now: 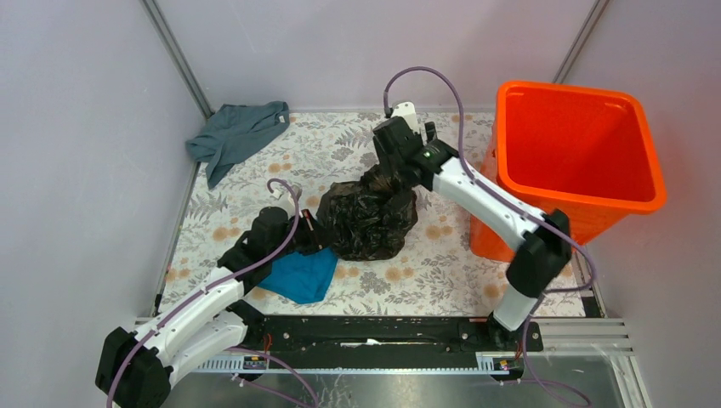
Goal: Put the trash bags into the trash bin
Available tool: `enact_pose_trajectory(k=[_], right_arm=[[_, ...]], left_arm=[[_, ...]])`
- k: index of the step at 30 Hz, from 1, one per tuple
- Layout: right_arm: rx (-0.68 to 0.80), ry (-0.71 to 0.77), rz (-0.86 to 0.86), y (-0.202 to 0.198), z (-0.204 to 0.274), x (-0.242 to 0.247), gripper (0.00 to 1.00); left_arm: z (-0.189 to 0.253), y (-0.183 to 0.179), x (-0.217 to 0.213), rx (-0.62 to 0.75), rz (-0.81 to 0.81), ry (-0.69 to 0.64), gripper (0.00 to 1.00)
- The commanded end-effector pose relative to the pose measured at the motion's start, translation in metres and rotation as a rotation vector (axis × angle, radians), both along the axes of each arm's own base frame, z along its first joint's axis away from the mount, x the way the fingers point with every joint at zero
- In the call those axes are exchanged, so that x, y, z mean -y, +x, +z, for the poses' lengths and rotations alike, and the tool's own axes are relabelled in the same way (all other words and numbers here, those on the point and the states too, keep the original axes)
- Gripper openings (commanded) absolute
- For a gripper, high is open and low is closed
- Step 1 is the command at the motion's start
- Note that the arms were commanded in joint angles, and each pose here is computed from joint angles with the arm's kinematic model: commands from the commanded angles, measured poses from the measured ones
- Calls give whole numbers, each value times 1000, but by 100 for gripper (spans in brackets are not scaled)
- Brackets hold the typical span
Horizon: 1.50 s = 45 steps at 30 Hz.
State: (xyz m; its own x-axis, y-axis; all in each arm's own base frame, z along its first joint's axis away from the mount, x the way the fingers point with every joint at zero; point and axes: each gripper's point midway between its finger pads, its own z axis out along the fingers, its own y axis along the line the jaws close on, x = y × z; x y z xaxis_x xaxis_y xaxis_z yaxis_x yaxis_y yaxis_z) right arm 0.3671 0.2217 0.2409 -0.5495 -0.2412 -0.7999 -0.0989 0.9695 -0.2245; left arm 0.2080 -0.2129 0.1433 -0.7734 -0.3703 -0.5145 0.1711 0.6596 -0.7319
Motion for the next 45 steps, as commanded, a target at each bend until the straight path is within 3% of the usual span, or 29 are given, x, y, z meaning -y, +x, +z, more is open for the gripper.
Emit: enact_pose_trajectory(k=[1, 4, 7, 9, 15, 17, 21, 25, 28, 31, 33, 36, 40, 43, 45], right_arm=[[-102, -72, -43, 27, -26, 19, 100], [-99, -99, -51, 45, -38, 18, 99], [-140, -82, -15, 54, -58, 9, 87], [-162, -54, 12, 54, -71, 1, 75], [-93, 39, 58, 62, -54, -12, 22], [-10, 55, 59, 70, -21, -10, 11], [238, 21, 8, 93, 92, 15, 7], [459, 41, -2, 80, 221, 40, 0], [621, 177, 52, 30, 309, 60, 0], [759, 317, 148, -17, 339, 71, 0], [814, 376, 215, -40, 324, 72, 0], [773, 422, 199, -42, 260, 72, 0], [486, 395, 130, -26, 132, 60, 0], [324, 358, 103, -28, 66, 57, 0], [301, 362, 105, -32, 59, 57, 0]], left_arm=[[11, 2, 4, 49, -16, -38, 0], [8, 0, 5, 40, -28, -44, 0], [6, -1, 6, 35, -36, -39, 0], [7, 0, 5, 38, -32, -31, 0], [28, 21, 0, 89, 11, 24, 0], [49, 40, -5, 113, 58, 35, 0], [96, 103, -23, 138, 141, 84, 0], [221, 162, -46, 309, 171, 132, 0], [338, 141, -56, 593, 214, 58, 0], [382, 107, -65, 772, 251, -36, 0], [352, 106, -77, 728, 314, -16, 0], [238, 117, -87, 493, 350, 117, 0], [106, 100, -91, 190, 304, 248, 0], [61, 81, -93, 105, 271, 275, 0], [60, 78, -97, 118, 278, 291, 0]])
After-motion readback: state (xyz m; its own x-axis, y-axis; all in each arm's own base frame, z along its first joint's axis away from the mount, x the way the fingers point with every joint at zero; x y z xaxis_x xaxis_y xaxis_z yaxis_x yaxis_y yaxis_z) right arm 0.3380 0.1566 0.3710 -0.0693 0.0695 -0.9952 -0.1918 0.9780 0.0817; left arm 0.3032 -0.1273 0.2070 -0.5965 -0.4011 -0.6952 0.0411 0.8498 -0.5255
